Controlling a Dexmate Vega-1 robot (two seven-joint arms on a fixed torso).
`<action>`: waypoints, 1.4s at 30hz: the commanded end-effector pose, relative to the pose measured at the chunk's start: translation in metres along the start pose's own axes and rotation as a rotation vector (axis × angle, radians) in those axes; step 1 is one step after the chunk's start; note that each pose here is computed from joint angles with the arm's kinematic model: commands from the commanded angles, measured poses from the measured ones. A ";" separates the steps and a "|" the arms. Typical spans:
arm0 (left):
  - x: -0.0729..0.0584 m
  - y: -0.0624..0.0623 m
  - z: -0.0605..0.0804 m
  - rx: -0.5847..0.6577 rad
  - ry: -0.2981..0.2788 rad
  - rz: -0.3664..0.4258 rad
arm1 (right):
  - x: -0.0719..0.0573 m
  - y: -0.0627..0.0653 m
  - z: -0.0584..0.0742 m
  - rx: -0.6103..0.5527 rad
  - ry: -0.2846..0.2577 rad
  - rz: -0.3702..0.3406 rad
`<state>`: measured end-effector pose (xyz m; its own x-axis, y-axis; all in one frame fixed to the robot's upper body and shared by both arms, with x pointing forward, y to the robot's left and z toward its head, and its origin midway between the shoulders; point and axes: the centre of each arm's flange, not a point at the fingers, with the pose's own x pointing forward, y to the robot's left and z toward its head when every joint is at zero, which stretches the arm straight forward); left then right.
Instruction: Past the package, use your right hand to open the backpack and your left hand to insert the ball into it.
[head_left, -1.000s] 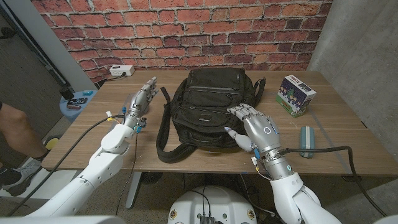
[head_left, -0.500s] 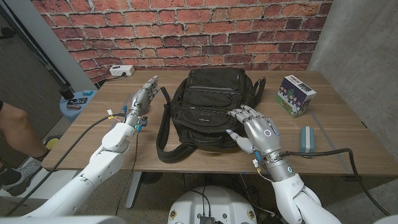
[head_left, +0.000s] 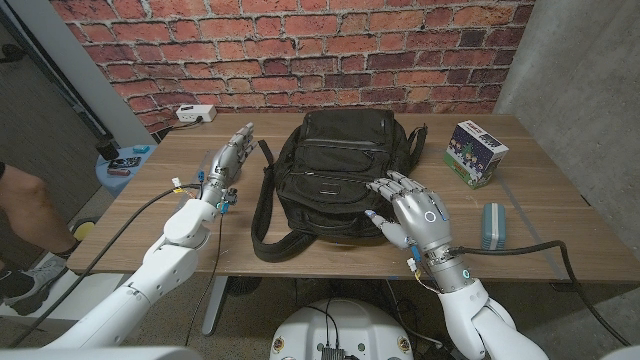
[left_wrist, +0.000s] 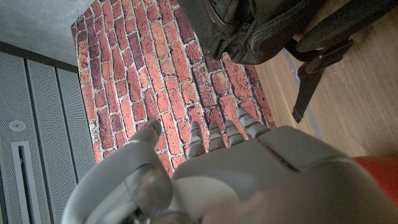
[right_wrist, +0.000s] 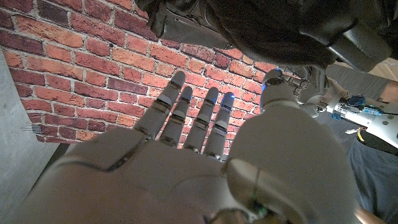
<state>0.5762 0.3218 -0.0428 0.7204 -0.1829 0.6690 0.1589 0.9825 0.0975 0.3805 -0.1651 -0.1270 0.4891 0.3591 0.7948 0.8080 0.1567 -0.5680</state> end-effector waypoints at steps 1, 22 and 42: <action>0.002 -0.003 -0.003 -0.007 0.002 -0.007 | -0.004 0.014 -0.002 -0.038 -0.014 -0.005; 0.007 -0.004 -0.003 -0.014 0.003 -0.013 | -0.003 0.032 -0.012 -0.054 -0.025 -0.031; 0.005 -0.003 -0.008 -0.023 0.012 0.001 | 0.007 0.035 -0.011 -0.022 -0.050 -0.048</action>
<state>0.5838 0.3163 -0.0394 0.7200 -0.1950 0.6660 0.1753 0.9797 0.0973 0.4121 -0.1695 -0.1422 0.4421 0.3817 0.8117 0.8403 0.1403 -0.5237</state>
